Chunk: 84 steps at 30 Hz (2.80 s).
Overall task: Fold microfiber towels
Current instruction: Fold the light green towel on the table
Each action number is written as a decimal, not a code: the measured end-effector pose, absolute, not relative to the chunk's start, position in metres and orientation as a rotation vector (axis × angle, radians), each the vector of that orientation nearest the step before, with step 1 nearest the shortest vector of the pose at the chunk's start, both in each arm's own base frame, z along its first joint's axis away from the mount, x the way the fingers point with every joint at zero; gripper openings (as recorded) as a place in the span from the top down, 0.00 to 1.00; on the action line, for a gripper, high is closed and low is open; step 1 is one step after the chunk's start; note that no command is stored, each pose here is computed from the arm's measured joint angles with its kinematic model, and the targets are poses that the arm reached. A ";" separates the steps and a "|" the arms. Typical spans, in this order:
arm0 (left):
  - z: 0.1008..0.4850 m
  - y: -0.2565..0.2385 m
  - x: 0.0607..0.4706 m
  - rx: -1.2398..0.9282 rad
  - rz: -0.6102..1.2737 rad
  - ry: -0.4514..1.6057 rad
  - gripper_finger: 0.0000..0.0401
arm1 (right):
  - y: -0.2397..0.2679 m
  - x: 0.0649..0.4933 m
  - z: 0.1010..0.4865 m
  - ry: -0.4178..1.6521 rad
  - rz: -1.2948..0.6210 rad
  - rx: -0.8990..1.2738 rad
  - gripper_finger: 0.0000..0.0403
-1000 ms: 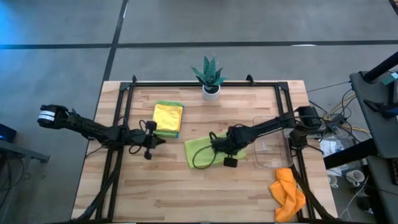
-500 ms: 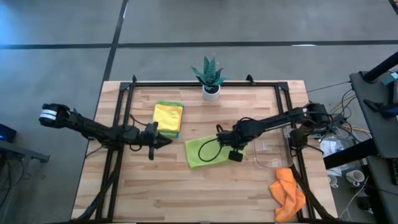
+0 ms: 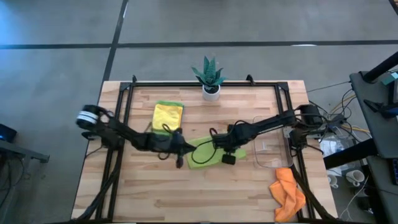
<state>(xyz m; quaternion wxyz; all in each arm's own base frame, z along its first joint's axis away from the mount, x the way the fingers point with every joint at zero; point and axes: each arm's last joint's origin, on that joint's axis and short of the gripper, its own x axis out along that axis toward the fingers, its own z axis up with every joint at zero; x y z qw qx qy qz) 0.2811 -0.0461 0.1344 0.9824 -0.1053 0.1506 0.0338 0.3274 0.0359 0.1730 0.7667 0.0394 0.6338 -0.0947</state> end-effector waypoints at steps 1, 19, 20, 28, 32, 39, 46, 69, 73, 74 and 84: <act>0.128 -0.047 0.286 -0.229 0.075 0.323 1.00 | 0.035 0.330 0.184 1.333 -0.225 0.053 0.98; 0.084 -0.048 0.302 -0.303 0.132 0.462 1.00 | 0.063 0.293 0.163 1.387 -0.079 0.004 0.92; 0.084 -0.048 0.302 -0.303 0.132 0.462 1.00 | 0.064 0.292 0.161 1.384 -0.063 -0.020 0.90; 0.083 -0.048 0.302 -0.304 0.137 0.478 1.00 | 0.061 0.292 0.147 1.349 -0.008 -0.138 0.77; 0.083 -0.048 0.301 -0.304 0.138 0.480 1.00 | 0.060 0.292 0.138 1.337 0.011 -0.162 0.78; 0.083 -0.048 0.301 -0.304 0.139 0.483 1.00 | 0.057 0.295 0.136 1.338 -0.052 -0.192 0.85; 0.082 -0.047 0.301 -0.303 0.139 0.486 1.00 | 0.058 0.301 0.147 1.339 -0.052 -0.181 0.93; 0.079 -0.047 0.298 -0.301 0.140 0.513 1.00 | 0.057 0.298 0.147 1.386 -0.051 -0.103 0.81; 0.079 -0.047 0.298 -0.304 0.137 0.514 1.00 | 0.057 0.298 0.146 1.388 -0.055 -0.099 0.85; 0.079 -0.047 0.298 -0.305 0.135 0.515 1.00 | 0.056 0.298 0.146 1.388 -0.056 -0.098 0.87; 0.083 -0.047 0.295 -0.335 0.135 0.544 1.00 | 0.053 0.296 0.148 1.540 -0.092 -0.109 0.98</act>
